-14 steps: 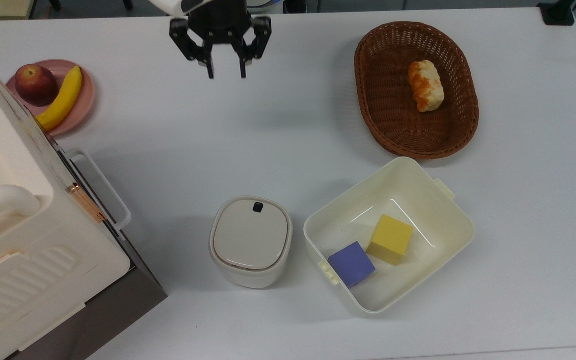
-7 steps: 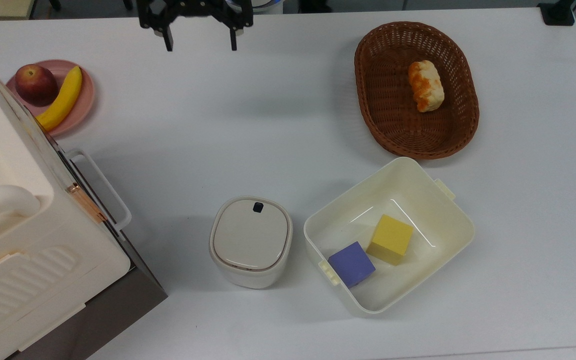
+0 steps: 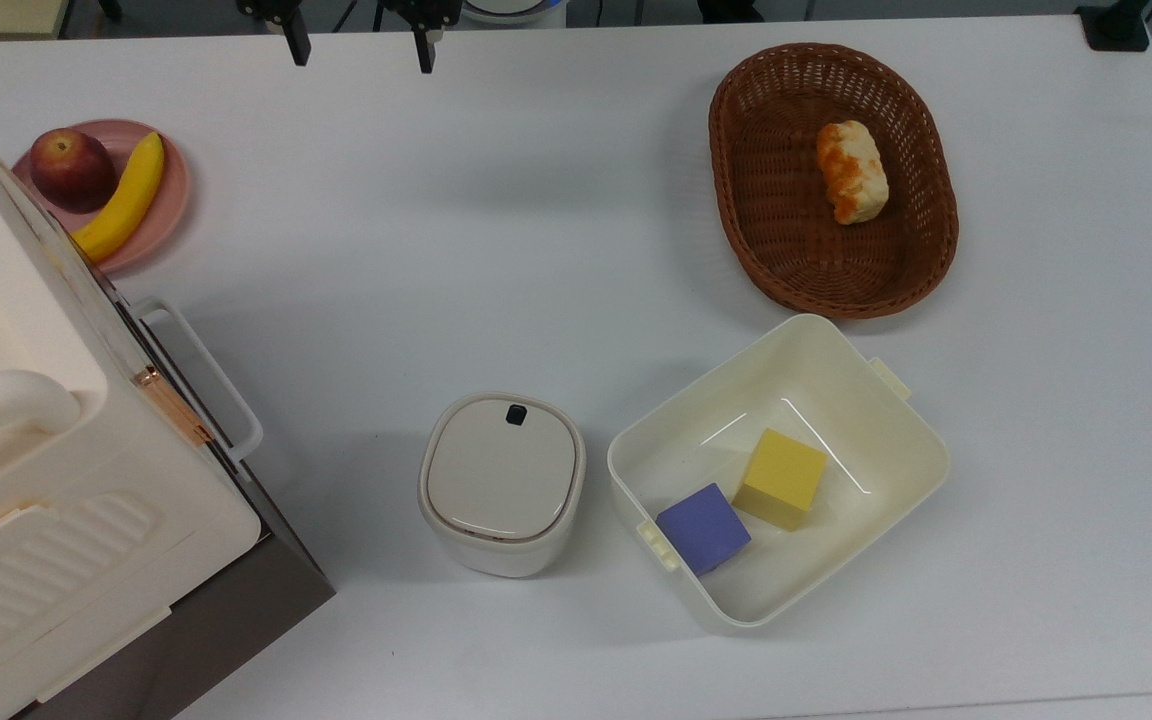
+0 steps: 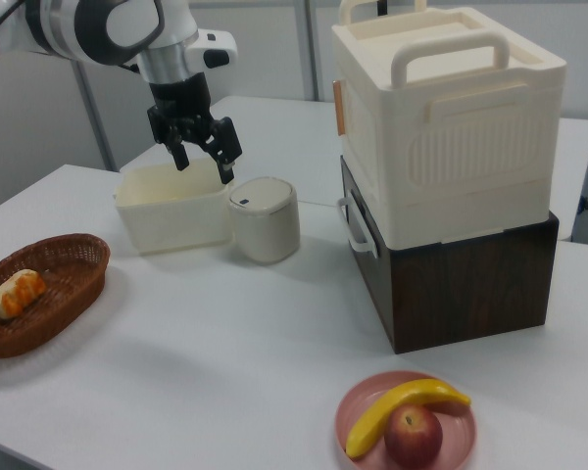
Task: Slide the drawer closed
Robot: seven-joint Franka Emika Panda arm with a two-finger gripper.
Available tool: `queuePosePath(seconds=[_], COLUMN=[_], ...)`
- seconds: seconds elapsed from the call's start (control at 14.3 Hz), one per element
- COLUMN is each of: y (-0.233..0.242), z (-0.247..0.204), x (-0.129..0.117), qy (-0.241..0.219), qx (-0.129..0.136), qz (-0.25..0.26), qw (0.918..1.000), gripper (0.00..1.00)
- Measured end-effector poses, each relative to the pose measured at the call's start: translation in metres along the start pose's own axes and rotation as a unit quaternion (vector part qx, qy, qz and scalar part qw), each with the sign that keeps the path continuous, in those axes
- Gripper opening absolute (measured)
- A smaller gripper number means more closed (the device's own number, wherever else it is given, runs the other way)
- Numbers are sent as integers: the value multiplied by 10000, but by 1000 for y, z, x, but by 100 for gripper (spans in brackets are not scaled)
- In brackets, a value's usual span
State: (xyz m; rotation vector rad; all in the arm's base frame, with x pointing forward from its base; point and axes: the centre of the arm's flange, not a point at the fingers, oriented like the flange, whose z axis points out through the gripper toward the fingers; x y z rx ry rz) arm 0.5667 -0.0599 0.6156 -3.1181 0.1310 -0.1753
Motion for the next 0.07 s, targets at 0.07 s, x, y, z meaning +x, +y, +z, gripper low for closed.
queuePosePath(seconds=[0.07], y=[0], z=[3], x=[-1], qy=[-34], qx=[1], qz=[19], qw=[10000], gripper=[100])
